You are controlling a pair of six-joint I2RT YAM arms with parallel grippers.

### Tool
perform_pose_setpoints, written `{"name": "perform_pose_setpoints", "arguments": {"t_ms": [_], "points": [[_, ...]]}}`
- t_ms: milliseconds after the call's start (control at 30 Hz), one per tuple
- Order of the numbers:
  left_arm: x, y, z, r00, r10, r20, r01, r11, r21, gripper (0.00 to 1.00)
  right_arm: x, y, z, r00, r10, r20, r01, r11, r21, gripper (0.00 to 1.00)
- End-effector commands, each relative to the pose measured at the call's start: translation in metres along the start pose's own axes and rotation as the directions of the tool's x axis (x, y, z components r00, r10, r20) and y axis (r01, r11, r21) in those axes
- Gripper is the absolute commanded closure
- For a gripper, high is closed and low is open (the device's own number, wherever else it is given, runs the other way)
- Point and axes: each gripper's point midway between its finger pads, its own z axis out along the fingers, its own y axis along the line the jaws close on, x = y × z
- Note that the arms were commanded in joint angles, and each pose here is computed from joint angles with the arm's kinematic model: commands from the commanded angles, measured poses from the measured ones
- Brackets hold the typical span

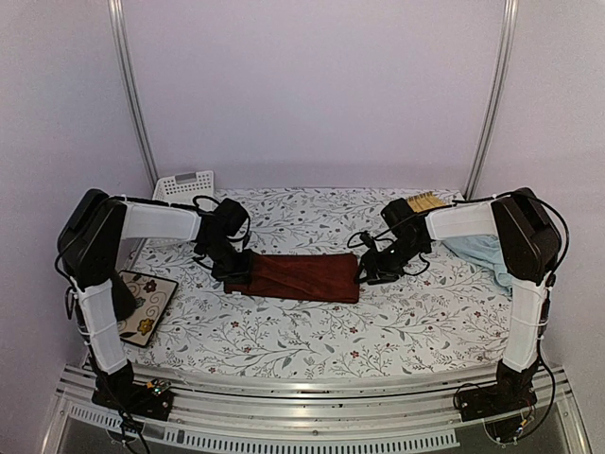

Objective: Roll the towels
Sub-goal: Adjust the towel at the center of the board.

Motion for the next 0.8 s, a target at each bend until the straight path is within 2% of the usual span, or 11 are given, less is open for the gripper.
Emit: {"name": "perform_pose_setpoints", "arguments": {"t_ms": [0,400,767], "points": [[0.004,-0.004,0.005,1.000,0.014,-0.013,-0.014,1.000,0.001,1.00,0.006,-0.006,0.004,1.000,0.005,-0.015,-0.005,1.000,0.004,0.49],[-0.004,-0.019,-0.050,0.999,-0.012,0.047,0.009,0.999,0.046,1.00,0.007,-0.006,0.005,1.000,0.011,-0.017,-0.011,1.000,0.001,0.49],[0.012,-0.005,-0.054,1.000,-0.005,0.023,0.005,1.000,0.003,1.00,0.006,-0.004,0.002,1.000,0.002,-0.017,-0.002,1.000,0.001,0.49]]}}
